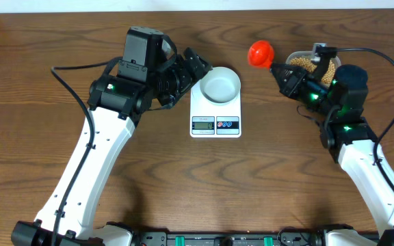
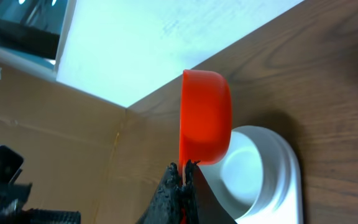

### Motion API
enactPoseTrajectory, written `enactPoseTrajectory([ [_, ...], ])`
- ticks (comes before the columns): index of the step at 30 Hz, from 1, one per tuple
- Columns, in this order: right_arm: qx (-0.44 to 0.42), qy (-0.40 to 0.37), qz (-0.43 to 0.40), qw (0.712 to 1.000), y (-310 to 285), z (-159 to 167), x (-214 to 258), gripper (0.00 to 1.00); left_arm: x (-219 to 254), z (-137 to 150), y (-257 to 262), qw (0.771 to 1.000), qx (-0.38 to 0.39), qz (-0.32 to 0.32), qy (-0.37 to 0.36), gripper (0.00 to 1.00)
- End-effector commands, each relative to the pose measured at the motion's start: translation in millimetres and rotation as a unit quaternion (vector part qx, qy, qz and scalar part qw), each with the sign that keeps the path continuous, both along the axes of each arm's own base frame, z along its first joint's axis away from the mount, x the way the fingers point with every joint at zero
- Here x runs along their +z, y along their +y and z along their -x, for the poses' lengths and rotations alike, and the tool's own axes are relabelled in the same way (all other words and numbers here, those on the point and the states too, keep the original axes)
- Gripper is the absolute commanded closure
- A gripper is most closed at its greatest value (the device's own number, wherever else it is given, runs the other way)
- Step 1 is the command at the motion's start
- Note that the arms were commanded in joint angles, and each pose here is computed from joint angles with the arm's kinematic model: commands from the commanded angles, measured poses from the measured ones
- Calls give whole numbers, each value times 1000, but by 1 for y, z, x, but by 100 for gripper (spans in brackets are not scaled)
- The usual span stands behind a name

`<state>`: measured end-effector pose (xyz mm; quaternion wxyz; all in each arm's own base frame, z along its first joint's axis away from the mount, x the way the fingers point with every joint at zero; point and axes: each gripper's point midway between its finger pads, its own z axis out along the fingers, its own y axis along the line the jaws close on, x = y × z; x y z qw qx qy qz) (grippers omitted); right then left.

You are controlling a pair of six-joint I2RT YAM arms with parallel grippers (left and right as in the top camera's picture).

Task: Scoop item into bowl and weigh 50g on scale
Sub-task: 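Release the scoop from the left gripper and pull right gripper away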

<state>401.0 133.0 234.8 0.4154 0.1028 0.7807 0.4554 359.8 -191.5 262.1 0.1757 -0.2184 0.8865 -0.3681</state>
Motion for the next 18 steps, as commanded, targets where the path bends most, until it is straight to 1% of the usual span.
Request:
enactPoseTrajectory([
  [1,-12,-7,3,1000,-11,-6,5,99,4,0,3,994,-65,-55,-65,7],
  [5,-19,-8,2,1000,-18,-8,5,99,0,4,5,980,-133,-105,-108,7],
  [9,-23,-8,2,1000,-24,-9,5,99,-6,10,7,952,-212,-159,-153,7],
  [11,-23,-8,1,1000,-26,-9,6,99,-10,11,11,941,-233,-185,-163,7],
  [16,-24,0,-1,1000,-27,-9,7,99,-27,6,47,930,-194,-282,-130,7],
  [18,-26,9,2,1000,-28,-10,8,99,-30,5,56,926,-183,-306,-122,7],
])
